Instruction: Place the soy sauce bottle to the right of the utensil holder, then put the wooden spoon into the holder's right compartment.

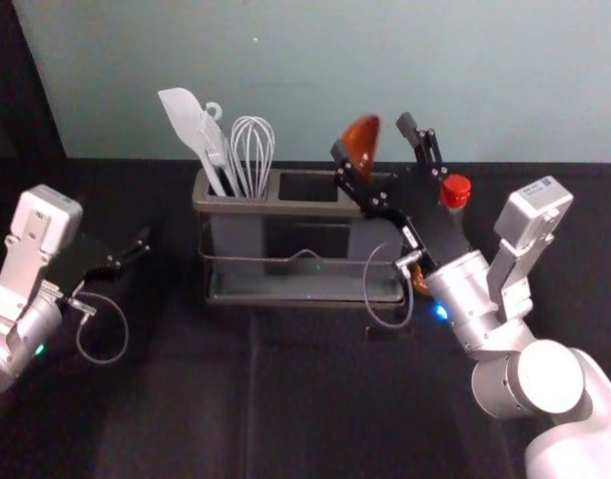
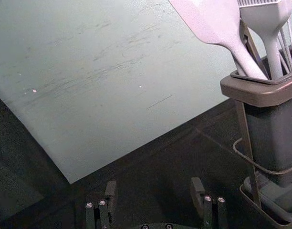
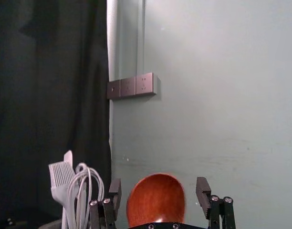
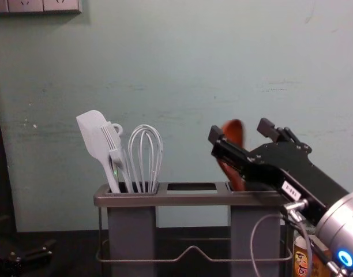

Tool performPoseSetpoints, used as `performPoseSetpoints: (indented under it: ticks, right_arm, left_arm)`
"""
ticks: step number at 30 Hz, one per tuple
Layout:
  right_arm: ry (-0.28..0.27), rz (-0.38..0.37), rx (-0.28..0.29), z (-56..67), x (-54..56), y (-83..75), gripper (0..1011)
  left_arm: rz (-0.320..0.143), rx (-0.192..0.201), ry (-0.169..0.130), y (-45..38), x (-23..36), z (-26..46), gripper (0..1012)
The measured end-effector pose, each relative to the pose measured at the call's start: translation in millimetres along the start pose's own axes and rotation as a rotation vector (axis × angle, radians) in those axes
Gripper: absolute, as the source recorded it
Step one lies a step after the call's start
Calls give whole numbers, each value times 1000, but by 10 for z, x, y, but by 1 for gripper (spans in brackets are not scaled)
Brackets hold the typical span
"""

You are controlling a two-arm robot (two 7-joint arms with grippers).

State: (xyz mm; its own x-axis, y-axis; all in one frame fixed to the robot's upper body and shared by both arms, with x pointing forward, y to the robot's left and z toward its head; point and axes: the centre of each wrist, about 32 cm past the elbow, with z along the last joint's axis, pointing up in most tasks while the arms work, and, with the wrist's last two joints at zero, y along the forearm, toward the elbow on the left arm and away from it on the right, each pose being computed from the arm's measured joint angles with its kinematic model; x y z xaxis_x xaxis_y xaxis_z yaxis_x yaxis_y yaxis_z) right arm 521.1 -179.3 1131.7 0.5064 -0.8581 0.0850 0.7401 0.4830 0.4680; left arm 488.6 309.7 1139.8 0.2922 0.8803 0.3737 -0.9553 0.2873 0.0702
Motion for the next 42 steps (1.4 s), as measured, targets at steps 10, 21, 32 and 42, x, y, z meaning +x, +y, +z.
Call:
performPoseSetpoints:
  ticks: [10, 21, 32, 42]
  right_arm:
    - [-23, 21, 98, 312, 109, 204, 1002]
    - [-110, 21, 147, 691, 475, 396, 1002]
    - [-190, -33, 81, 873, 999, 286, 1002]
    - [-205, -146, -49, 709, 1204, -112, 1002]
  left_arm:
    - [0, 0, 0, 0, 0, 0, 1000]
    - [0, 0, 0, 0, 0, 0, 1000]
    - [0, 0, 0, 0, 0, 0, 1000]
    - [0, 0, 0, 0, 0, 0, 1000]
